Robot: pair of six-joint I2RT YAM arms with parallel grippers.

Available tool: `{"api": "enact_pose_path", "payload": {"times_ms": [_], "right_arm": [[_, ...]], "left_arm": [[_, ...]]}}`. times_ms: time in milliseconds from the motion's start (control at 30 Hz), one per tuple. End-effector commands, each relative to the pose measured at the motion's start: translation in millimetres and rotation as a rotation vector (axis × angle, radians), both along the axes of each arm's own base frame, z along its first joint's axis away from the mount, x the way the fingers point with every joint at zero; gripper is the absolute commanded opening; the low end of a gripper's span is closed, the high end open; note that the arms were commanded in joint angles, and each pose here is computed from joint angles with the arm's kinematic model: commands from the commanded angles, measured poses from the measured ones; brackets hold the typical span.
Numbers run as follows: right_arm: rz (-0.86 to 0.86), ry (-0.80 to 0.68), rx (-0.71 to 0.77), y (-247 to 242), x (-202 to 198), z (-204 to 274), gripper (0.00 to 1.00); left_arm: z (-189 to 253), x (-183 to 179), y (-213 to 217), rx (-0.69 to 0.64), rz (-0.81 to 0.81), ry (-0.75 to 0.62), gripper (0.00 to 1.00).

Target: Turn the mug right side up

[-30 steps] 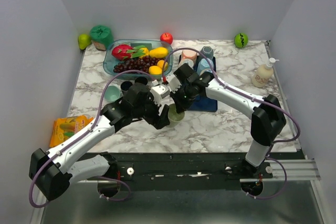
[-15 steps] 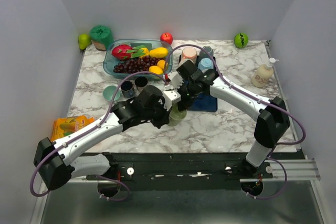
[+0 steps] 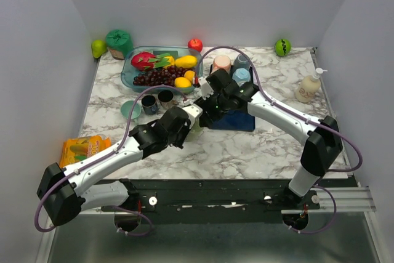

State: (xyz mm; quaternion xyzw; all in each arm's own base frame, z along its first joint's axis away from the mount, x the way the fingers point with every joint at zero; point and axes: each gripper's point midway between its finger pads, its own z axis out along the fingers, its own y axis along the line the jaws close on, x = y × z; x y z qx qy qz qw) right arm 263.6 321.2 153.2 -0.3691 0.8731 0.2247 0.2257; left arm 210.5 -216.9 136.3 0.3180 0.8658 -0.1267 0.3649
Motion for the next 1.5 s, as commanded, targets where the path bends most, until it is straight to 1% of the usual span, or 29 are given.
{"api": "enact_pose_path", "payload": {"times_ms": [0, 33, 67, 133, 167, 267, 433, 600, 767, 800, 833, 900, 933, 1033, 1100, 1133, 1167, 1300, 1333, 1467], "right_arm": [[-0.227, -0.131, 0.047, -13.1, 30.8, 34.6, 0.66], [-0.284, -0.128, 0.048, -17.9, 33.8, 35.5, 0.66], [-0.359, -0.157, 0.024, -30.2, 43.9, 36.3, 0.66], [-0.467, -0.16, 0.036, -43.7, 49.5, 41.8, 0.67], [-0.537, -0.17, 0.011, -58.9, 56.2, 36.8, 0.67], [-0.654, -0.159, 0.033, -82.9, 61.4, 40.4, 0.67], [-0.704, -0.144, 0.013, -108.8, 54.5, 32.4, 0.68], [-0.743, -0.122, 0.009, -124.2, 48.9, 25.7, 0.68], [-0.781, -0.115, -0.019, -140.1, 46.6, 19.2, 0.7], [-0.788, -0.119, -0.028, -143.6, 46.9, 18.7, 0.71], [-0.795, -0.119, -0.048, -148.1, 46.0, 16.2, 0.71], [-0.817, -0.138, -0.088, -160.1, 48.0, 12.6, 0.74], [-0.823, -0.145, -0.102, -164.3, 49.4, 10.8, 0.75], [-0.801, -0.163, -0.149, -174.2, 53.0, 4.3, 0.77], [-0.796, -0.18, -0.173, -179.9, 56.5, 2.4, 0.78], [-0.779, -0.198, -0.179, -180.7, 59.9, 1.9, 0.78], [-0.773, -0.204, -0.18, -181.9, 62.2, 1.5, 0.78], [-0.743, -0.228, -0.208, -185.9, 73.5, -3.5, 0.8], [-0.737, -0.234, -0.21, -185.6, 76.9, -2.7, 0.8], [-0.728, -0.235, -0.251, -191.1, 88.2, -11.0, 0.82]], "left_arm": [[32.1, 30.6, 3.4, -0.094, 0.154, -0.161, 0.0], [32.6, 33.3, 5.2, -0.096, 0.178, -0.173, 0.0], [32.3, 35.7, 6.8, -0.107, 0.211, -0.174, 0.0], [30.3, 45.0, 10.2, -0.107, 0.277, -0.2, 0.0], [29.6, 48.9, 10.4, -0.123, 0.316, -0.198, 0.0], [22.9, 62.8, 3.8, -0.142, 0.373, -0.199, 0.0], [5.5, 91.8, -13.1, -0.175, 0.447, -0.179, 0.0], [-7.5, 120.5, -15.8, -0.156, 0.529, -0.208, 0.0], [-19.9, 137.2, -13.7, -0.157, 0.6, -0.199, 0.0], [-26.8, 139.7, -10.9, -0.133, 0.617, -0.189, 0.0], [-29.3, 140.9, -9.7, -0.125, 0.624, -0.185, 0.04], [-35.7, 141.3, -8.9, -0.115, 0.628, -0.176, 0.19], [-38.3, 141.1, -7.8, -0.11, 0.627, -0.175, 0.33], [-40.0, 141.3, -4.0, -0.096, 0.632, -0.184, 0.48], [-39.3, 141.3, -2.7, -0.099, 0.634, -0.188, 0.54], [-38.5, 141.4, -2.1, -0.098, 0.63, -0.191, 0.6], [-38.8, 142.1, -1.3, -0.097, 0.632, -0.189, 0.64], [-22.0, 143.3, -7.3, -0.135, 0.607, -0.197, 0.71], [-17.2, 142.8, -8.6, -0.145, 0.597, -0.199, 0.76], [13.0, 137.6, -12.9, -0.208, 0.562, -0.208, 0.85]]}}
